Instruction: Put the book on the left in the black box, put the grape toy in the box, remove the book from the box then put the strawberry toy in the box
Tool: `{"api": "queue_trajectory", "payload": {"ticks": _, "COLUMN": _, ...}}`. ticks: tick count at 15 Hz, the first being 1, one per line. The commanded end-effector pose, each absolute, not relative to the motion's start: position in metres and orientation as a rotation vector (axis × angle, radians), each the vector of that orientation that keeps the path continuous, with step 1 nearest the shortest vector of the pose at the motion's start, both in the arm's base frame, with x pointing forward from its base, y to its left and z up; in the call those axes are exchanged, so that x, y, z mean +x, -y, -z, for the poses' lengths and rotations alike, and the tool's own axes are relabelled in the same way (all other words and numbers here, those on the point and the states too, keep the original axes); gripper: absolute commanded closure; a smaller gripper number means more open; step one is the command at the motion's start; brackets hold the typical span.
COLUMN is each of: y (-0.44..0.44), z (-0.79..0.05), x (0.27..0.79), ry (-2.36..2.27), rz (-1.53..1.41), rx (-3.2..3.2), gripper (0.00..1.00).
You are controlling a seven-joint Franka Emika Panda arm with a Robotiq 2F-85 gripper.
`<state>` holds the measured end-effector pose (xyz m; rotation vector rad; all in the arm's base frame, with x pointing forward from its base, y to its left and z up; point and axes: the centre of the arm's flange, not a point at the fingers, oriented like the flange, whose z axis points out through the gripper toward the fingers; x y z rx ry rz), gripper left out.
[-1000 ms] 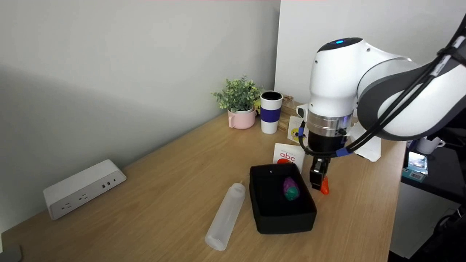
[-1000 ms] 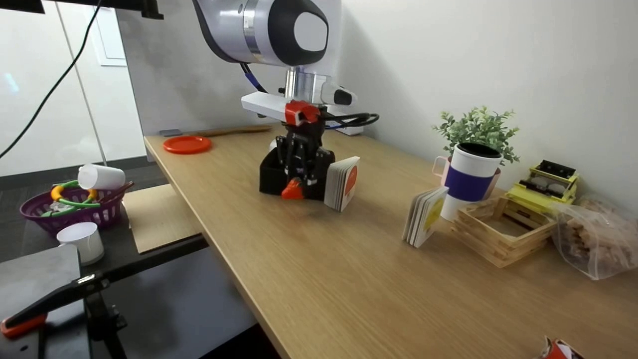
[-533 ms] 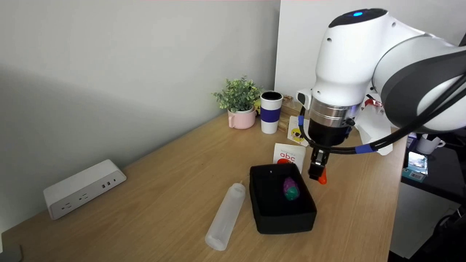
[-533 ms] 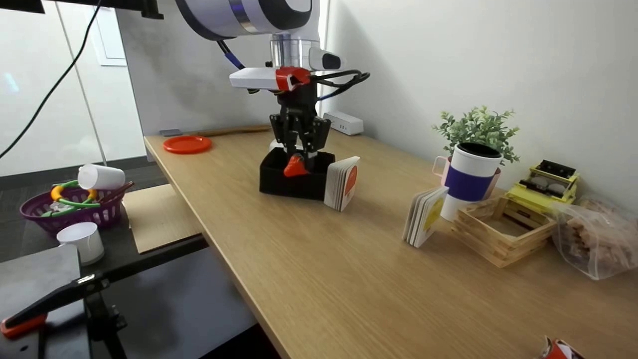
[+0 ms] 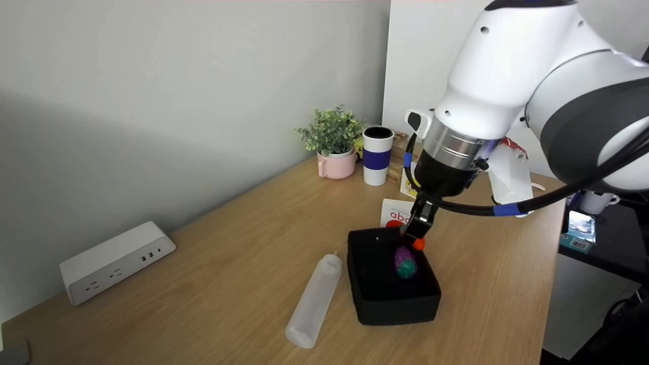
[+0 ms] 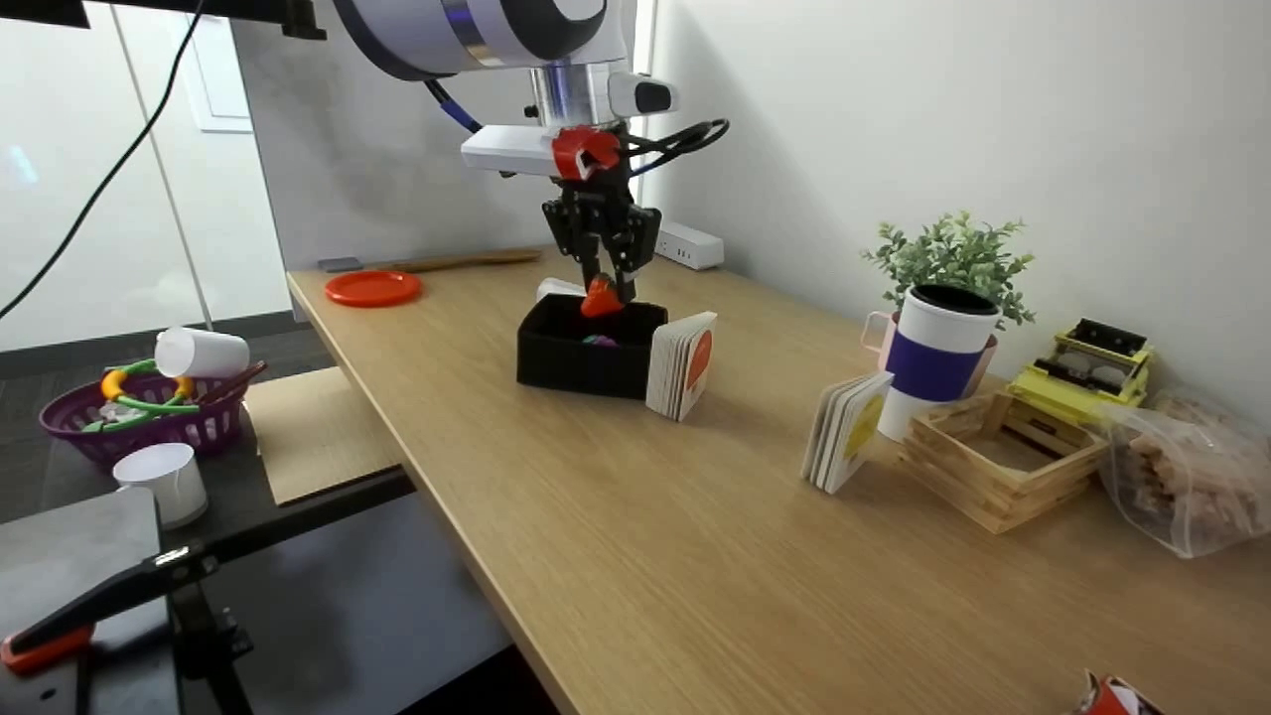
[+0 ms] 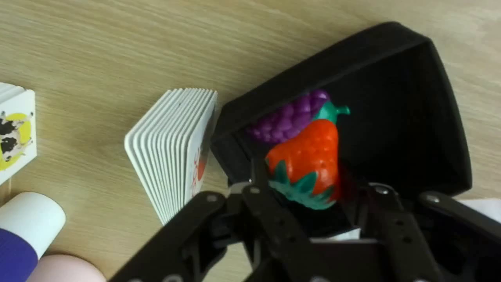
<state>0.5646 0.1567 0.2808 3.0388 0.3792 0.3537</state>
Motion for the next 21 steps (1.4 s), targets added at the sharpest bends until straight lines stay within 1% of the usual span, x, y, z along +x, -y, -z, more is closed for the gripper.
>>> {"api": "queue_trajectory", "payload": {"ticks": 1, "y": -0.150, "z": -0.276, "x": 0.563, "ry": -0.382, "rz": -0.477, "rx": 3.144, "gripper": 0.79}}
{"api": "queue_trajectory", "payload": {"ticks": 4, "y": -0.144, "z": -0.273, "x": 0.570, "ry": -0.397, "rz": -0.508, "rx": 3.255, "gripper": 0.79}}
{"api": "queue_trajectory", "payload": {"ticks": 8, "y": -0.136, "z": -0.261, "x": 0.578, "ry": -0.423, "rz": -0.436, "rx": 3.347, "gripper": 0.79}}
{"api": "queue_trajectory", "payload": {"ticks": 10, "y": -0.129, "z": -0.251, "x": 0.583, "ry": -0.426, "rz": -0.347, "rx": 3.354, "gripper": 0.79}}
{"api": "queue_trajectory", "payload": {"ticks": 15, "y": -0.115, "z": -0.221, "x": 0.590, "ry": -0.407, "rz": 0.006, "rx": 3.332, "gripper": 0.79}}
{"api": "queue_trajectory", "payload": {"ticks": 21, "y": -0.116, "z": -0.224, "x": 0.598, "ry": -0.429, "rz": 0.125, "rx": 3.301, "gripper": 0.79}}
